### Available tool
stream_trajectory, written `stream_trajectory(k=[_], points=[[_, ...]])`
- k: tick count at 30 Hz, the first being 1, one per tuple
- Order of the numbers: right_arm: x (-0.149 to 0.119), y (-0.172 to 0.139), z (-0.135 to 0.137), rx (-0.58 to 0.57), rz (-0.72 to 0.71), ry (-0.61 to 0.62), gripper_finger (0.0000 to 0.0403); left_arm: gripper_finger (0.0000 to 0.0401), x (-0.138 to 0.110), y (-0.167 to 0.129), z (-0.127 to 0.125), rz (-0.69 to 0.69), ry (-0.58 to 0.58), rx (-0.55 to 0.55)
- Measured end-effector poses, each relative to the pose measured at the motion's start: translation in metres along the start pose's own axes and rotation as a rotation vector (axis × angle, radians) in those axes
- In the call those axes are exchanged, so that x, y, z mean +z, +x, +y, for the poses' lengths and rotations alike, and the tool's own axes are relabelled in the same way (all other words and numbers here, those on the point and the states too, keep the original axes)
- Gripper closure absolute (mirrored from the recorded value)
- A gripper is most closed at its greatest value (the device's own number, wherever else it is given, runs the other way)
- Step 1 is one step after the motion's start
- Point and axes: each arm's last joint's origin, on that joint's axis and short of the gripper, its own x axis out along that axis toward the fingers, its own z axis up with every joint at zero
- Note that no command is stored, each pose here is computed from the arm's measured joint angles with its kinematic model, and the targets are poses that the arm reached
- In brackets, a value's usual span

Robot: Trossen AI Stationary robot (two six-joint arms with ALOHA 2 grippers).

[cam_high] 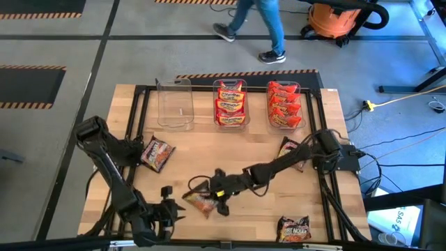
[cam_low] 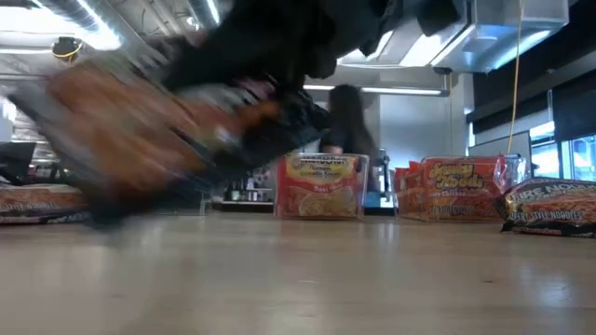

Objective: Sort Maruchan noodles
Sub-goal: Put the black noodle pack into the left transparent bin

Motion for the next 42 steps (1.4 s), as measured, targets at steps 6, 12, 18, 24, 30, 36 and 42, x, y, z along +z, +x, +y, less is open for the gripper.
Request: stream_trajectory(k=[6, 12, 18, 24, 30, 36, 42], points=[[0.030, -0.024, -0.015, -0.190, 0.268, -0.251, 0.0378, 0.0296, 0.020, 0.003, 0.008, -0.158, 0.099, 0.097], [0.043, -0.044, -0.021, -0.317, 0.512, -0.497, 0.0377, 0.0296, 0.041, 0.021, 0.029, -0.204, 0.136, 0.240], [0.037, -0.050, -0.023, -0.361, 0.614, -0.530, 0.0377, 0.0287, 0.049, 0.046, 0.068, -0.016, 0.076, 0.319], [0.012, -0.048, -0.024, -0.363, 0.695, -0.499, 0.0377, 0.0242, 0.050, 0.066, 0.094, 0.136, -0.014, 0.367], [-0.002, -0.046, -0.031, -0.405, 0.708, -0.493, 0.0377, 0.0204, 0.049, 0.077, 0.099, 0.191, 0.070, 0.360], [0.000, -0.044, -0.030, -0.397, 0.676, -0.510, 0.0377, 0.0203, 0.034, 0.071, 0.094, 0.170, 0.214, 0.436], [0.002, -0.041, -0.028, -0.353, 0.643, -0.493, 0.0377, 0.0204, -0.006, 0.069, 0.117, 0.098, 0.102, 0.494]])
